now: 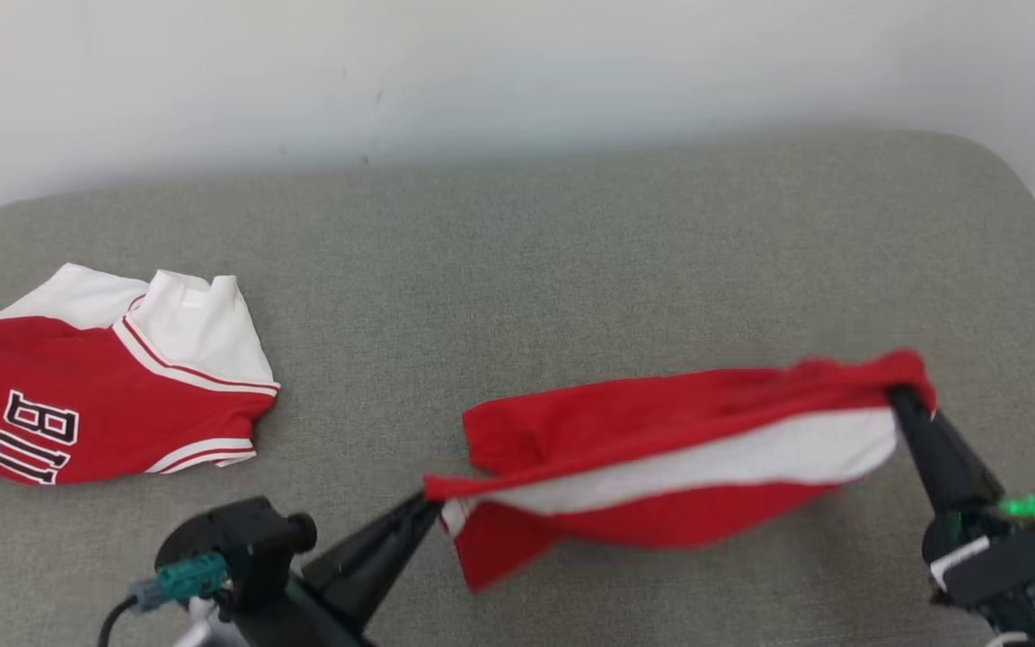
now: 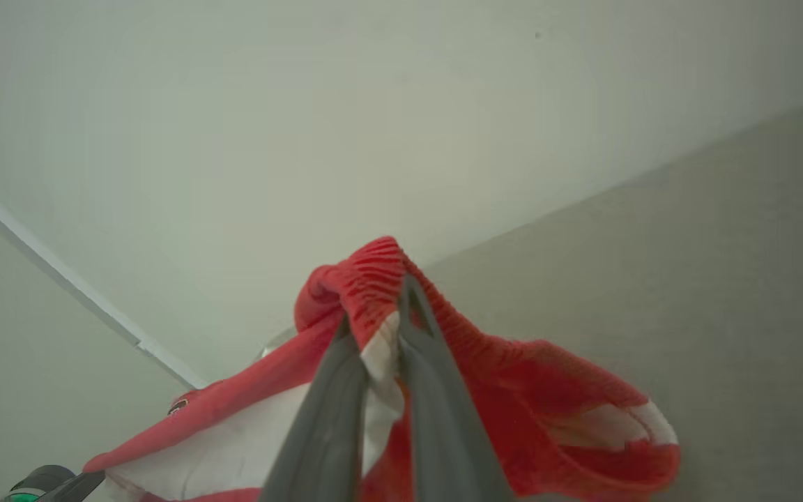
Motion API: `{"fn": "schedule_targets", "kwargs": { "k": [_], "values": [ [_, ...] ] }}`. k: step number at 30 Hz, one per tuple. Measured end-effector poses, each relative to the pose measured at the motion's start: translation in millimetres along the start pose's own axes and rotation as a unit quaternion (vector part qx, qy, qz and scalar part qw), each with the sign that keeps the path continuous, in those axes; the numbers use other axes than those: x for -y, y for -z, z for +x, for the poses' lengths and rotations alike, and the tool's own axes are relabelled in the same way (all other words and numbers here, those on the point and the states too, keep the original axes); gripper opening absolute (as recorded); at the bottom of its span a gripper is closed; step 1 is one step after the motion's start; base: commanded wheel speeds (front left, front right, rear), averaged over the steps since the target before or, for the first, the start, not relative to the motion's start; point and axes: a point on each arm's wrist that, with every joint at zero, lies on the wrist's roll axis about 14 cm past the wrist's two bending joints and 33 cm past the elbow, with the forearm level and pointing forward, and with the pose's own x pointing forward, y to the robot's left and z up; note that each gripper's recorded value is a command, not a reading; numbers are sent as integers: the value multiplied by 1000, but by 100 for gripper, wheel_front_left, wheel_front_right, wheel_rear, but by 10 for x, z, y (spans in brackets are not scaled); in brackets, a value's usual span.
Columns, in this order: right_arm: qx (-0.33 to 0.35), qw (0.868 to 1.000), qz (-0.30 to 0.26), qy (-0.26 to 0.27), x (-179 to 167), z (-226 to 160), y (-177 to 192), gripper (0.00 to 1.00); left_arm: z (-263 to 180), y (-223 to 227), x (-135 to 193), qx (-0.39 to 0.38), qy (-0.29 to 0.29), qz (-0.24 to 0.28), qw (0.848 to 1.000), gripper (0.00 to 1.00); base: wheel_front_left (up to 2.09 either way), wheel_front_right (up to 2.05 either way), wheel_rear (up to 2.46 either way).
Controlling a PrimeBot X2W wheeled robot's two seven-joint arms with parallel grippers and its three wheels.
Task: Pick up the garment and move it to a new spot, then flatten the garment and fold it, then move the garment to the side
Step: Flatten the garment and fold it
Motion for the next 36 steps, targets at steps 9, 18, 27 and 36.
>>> {"fn": "schedule_targets", "kwargs": {
  "k": [9,18,27,36],
  "values": [
    [-158,985,54,49,271,-283,756,0,-74,737,186,-153,42,-105,982,0,0,0,0],
    [-116,992,45,-19,103,1024,126,0,652,364,-779,-204,6,-65,977,0,0,0,0],
    [69,993,72,-61,-371,2418,-1250,0,1624,-1657,-1807,3,-77,69,995,0,0,0,0],
    [-3,993,109,44,589,2435,-243,0,1789,-530,-1945,-59,-73,42,995,0,0,0,0]
  ]
}}
